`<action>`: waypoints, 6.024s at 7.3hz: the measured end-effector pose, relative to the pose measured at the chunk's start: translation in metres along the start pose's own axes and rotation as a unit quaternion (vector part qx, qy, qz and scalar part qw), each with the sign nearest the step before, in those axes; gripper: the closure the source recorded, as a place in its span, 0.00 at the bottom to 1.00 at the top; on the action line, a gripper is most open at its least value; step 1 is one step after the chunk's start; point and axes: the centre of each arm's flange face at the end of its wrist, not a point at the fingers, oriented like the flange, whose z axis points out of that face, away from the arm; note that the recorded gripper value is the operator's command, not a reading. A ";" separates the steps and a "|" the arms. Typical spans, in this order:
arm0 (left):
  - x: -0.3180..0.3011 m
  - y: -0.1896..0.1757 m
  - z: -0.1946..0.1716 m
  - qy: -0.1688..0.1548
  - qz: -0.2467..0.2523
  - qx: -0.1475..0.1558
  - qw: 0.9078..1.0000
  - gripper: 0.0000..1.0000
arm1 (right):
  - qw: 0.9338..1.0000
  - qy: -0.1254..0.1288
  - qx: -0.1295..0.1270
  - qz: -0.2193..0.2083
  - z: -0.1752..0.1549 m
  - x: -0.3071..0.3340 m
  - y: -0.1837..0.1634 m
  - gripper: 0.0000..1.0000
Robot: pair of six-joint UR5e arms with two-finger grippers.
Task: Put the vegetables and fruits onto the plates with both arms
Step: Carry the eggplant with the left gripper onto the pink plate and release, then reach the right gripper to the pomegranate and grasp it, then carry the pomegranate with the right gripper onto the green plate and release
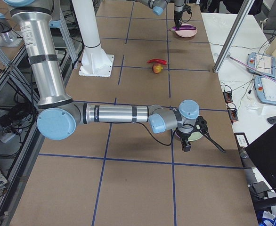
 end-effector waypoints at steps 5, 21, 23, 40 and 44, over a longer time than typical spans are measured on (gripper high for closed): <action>-0.123 -0.087 0.103 -0.025 0.057 0.002 0.998 0.00 | 1.000 -0.001 0.002 -0.002 -0.001 -0.004 -0.003 0.00; -0.203 -0.015 -0.007 0.098 0.135 0.011 0.986 0.00 | 0.990 -0.012 0.014 0.140 0.055 -0.701 -0.011 0.00; -0.202 -0.012 -0.006 0.098 0.134 0.009 0.986 0.00 | 0.990 0.018 0.019 0.136 0.080 -0.723 -0.022 0.00; -0.183 0.004 0.011 0.097 0.149 -0.005 0.984 0.00 | 0.995 0.064 -0.025 -0.069 0.040 -0.280 -0.182 0.95; -0.180 0.006 0.009 0.099 0.152 -0.004 0.983 0.00 | 0.995 0.057 -0.023 -0.084 0.106 -0.208 -0.172 0.00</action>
